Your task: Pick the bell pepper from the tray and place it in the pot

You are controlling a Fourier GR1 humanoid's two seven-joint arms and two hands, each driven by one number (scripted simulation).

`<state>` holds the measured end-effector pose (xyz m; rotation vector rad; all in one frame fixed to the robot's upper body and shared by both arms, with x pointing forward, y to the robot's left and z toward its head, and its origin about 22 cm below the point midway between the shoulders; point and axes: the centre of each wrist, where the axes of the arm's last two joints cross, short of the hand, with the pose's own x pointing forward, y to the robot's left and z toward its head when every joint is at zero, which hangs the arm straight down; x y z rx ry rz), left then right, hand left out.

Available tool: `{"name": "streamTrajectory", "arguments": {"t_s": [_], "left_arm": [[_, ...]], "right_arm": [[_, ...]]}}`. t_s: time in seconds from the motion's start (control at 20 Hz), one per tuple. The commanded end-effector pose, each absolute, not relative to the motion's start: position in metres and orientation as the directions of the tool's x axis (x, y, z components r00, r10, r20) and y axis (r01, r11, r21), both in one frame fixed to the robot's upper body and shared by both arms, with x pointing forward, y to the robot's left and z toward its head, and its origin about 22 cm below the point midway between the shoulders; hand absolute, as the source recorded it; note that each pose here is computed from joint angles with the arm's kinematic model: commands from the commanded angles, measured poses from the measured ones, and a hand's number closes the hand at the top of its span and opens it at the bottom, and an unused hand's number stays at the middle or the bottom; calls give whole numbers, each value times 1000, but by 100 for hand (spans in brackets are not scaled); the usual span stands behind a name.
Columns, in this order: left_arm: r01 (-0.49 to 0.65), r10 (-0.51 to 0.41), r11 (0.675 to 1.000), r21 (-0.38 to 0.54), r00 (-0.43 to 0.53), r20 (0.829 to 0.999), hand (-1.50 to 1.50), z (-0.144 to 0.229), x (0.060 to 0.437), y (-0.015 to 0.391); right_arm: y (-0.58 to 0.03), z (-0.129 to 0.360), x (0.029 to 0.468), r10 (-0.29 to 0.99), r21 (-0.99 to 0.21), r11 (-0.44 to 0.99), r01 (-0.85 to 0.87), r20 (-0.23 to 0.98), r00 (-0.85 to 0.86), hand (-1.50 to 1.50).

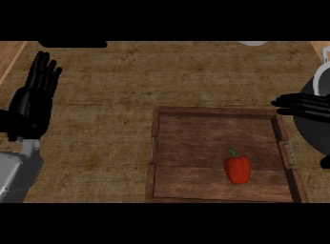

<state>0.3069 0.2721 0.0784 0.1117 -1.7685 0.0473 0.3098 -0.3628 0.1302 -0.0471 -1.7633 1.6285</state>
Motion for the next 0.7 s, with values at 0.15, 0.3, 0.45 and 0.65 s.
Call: {"name": "streamTrajectory", "arguments": {"t_s": [0.15,0.3,0.45,0.65], "left_arm": [[-105,-63,994,43,-199,978,0,79,309,273],[-97,-48,995,29,-195,980,0,75,294,268],[-86,-45,996,30,-181,982,0,85,309,278],[-96,-39,995,21,-193,980,0,71,298,257]], "right_arm": [[-319,137,311,520,-865,45,-499,447,-728,-150],[-324,118,302,548,-854,31,-520,449,-706,-150],[-276,112,297,572,-847,-26,-530,423,-703,-150],[-276,92,292,581,-833,-15,-553,443,-683,-150]]}}
